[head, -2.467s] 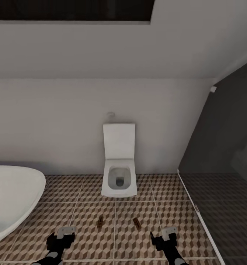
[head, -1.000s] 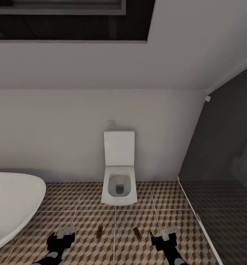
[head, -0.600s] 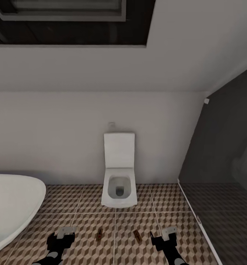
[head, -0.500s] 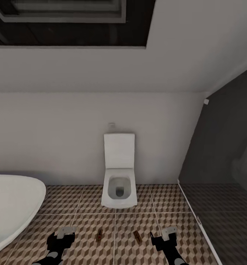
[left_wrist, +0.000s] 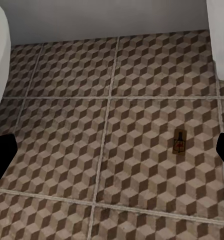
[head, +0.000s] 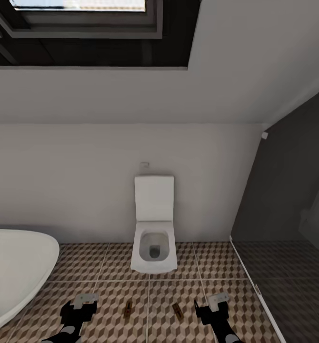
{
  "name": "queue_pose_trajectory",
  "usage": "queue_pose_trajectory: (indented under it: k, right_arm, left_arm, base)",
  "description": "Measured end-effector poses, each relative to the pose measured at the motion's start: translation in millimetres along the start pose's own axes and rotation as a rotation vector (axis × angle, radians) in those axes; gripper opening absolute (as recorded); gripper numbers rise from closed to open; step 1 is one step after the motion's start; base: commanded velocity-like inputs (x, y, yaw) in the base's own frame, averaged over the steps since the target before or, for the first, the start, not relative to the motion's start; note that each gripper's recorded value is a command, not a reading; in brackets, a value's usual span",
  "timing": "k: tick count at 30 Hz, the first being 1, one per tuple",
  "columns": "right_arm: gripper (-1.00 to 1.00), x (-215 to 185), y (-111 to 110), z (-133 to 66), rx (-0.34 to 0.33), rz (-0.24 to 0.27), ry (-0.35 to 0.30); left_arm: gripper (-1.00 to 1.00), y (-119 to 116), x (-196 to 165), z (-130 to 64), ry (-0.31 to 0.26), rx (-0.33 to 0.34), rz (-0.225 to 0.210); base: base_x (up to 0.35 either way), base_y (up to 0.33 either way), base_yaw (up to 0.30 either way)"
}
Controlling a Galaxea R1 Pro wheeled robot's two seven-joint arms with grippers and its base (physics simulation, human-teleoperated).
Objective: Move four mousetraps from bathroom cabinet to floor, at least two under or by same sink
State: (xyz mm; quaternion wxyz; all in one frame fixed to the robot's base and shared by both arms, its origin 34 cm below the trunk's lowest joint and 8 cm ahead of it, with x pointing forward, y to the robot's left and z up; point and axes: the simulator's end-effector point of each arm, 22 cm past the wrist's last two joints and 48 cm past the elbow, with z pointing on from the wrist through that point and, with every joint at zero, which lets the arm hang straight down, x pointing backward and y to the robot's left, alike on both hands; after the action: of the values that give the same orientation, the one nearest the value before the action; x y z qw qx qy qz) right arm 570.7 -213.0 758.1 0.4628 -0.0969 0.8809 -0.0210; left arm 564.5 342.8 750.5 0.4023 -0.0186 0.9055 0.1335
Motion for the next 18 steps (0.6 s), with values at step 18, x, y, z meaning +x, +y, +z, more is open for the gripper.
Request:
queue_pose_trajectory:
  k: [18]
  right_arm:
    - [1.0,-7.1,-1.7,-0.9,0.004,-0.001,-0.013]
  left_arm:
    - [1.0,1.4,-7.2,-1.5,-0.014,-0.002,-0.003]
  base:
    - [0.0,0.0,0.0]
